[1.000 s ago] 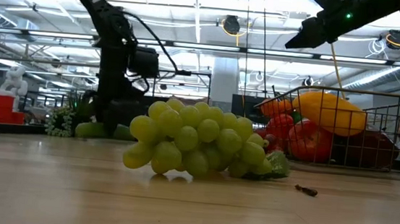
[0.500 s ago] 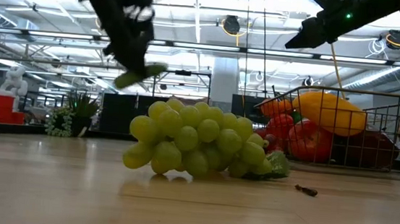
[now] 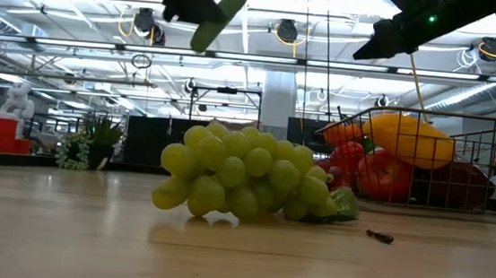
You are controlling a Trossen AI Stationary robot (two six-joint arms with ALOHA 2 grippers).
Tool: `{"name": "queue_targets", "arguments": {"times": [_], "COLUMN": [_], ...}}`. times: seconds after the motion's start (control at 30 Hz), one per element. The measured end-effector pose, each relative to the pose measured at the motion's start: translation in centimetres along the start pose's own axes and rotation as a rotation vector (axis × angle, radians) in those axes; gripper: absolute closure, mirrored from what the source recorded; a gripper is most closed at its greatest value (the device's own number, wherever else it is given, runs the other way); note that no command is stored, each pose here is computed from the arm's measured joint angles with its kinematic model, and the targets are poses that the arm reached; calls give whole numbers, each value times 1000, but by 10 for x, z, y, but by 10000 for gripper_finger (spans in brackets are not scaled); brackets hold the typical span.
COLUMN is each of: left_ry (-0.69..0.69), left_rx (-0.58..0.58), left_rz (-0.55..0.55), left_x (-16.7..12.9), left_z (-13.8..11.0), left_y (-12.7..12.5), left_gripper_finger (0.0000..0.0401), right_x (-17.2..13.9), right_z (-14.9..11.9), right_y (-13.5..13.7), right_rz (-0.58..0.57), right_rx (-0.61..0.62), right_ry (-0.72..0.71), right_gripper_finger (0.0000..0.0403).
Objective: Build produce basket
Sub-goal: Put the cucumber into the gold wire basket
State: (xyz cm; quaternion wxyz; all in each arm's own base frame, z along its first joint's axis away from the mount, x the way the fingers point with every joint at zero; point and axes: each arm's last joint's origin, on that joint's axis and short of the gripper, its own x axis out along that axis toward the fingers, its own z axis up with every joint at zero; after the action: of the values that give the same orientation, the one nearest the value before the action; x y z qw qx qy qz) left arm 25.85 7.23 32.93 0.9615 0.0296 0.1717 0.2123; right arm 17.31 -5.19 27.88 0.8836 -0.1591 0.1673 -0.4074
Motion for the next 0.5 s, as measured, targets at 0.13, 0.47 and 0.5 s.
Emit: {"name": "queue_targets", "arguments": {"times": [0.13,0.47,0.5], "left_ry": [-62,-138,-142], "left_rx": [105,624,662], "left_rz": [-93,-146,-151], "left_x": [-1,-8,-9], "left_z": [5,8,8], "left_y": [-15,-38,-40], "left_gripper_finger": [236,235,235], "right_x": [0,0,0], "right_z": [0,0,0], "right_y": [0,0,0], "right_rz": [0,0,0], "right_rx": [3,2,3], "right_ry": [0,0,0], "right_gripper_finger": [195,195,195]}}
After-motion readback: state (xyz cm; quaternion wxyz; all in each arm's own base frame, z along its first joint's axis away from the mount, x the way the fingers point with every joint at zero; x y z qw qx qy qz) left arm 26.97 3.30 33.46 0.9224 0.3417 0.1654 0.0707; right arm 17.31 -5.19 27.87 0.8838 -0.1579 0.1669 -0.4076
